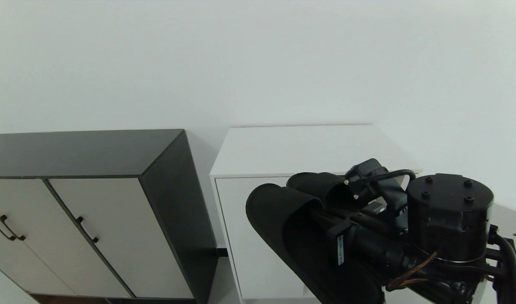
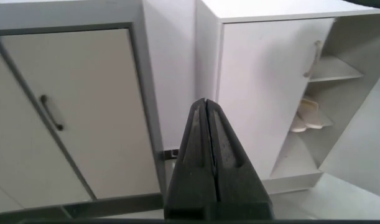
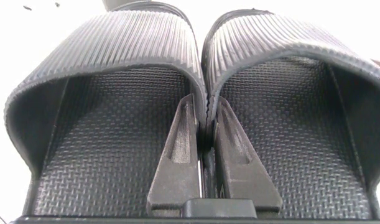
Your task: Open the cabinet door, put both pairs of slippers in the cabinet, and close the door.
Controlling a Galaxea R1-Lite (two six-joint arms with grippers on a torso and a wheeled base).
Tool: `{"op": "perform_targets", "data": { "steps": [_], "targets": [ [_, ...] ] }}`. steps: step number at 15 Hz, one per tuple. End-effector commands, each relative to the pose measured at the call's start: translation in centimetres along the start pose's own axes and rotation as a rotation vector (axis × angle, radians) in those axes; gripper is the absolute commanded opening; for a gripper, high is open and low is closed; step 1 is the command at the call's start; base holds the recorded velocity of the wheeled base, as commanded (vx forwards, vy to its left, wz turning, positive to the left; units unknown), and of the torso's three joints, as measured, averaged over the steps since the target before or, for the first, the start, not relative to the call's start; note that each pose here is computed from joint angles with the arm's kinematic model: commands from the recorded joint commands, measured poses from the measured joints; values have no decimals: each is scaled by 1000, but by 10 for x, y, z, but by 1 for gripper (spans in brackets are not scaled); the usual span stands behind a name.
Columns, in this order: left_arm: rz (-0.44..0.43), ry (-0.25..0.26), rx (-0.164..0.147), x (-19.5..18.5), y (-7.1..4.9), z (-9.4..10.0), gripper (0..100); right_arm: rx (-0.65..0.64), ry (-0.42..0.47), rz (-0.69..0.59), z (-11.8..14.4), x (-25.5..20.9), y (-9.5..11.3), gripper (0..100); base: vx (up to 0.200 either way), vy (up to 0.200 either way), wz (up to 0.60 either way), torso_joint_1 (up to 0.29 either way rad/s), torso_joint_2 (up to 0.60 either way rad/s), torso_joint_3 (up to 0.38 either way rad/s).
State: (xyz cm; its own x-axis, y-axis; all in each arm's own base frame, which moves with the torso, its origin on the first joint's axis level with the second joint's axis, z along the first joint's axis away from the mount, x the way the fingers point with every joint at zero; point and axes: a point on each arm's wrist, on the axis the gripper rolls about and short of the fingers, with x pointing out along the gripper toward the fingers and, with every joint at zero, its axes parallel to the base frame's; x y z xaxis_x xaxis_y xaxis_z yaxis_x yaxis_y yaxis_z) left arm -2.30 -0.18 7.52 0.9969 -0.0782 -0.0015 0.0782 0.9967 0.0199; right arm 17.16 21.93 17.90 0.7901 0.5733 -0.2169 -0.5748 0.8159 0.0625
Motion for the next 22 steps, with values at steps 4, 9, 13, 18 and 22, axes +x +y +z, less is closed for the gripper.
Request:
{"op": "perform_targets", "data": {
  "steps": [4, 9, 13, 18, 22],
  "targets": [
    [0, 0, 0, 0, 0, 0, 0, -1, 3, 1, -1, 1, 0, 0, 0, -200, 0, 2, 6, 4],
    [0, 0, 0, 0, 0, 0, 0, -2, 6, 1, -2, 0, 0, 0, 0, -200, 0, 1, 2, 0],
    [0, 0, -2, 0, 0, 0, 0, 0, 7, -7, -2, 1, -2, 0, 0, -50, 0, 1, 2, 1],
    [0, 0, 0, 0, 0, 0, 0, -1, 10, -7, -3, 1, -2, 0, 0, 0, 0, 0, 0, 0],
    [0, 0, 0, 0, 0, 0, 0, -1, 10, -7, -3, 1, -2, 0, 0, 0, 0, 0, 0, 0]
  ]
}}
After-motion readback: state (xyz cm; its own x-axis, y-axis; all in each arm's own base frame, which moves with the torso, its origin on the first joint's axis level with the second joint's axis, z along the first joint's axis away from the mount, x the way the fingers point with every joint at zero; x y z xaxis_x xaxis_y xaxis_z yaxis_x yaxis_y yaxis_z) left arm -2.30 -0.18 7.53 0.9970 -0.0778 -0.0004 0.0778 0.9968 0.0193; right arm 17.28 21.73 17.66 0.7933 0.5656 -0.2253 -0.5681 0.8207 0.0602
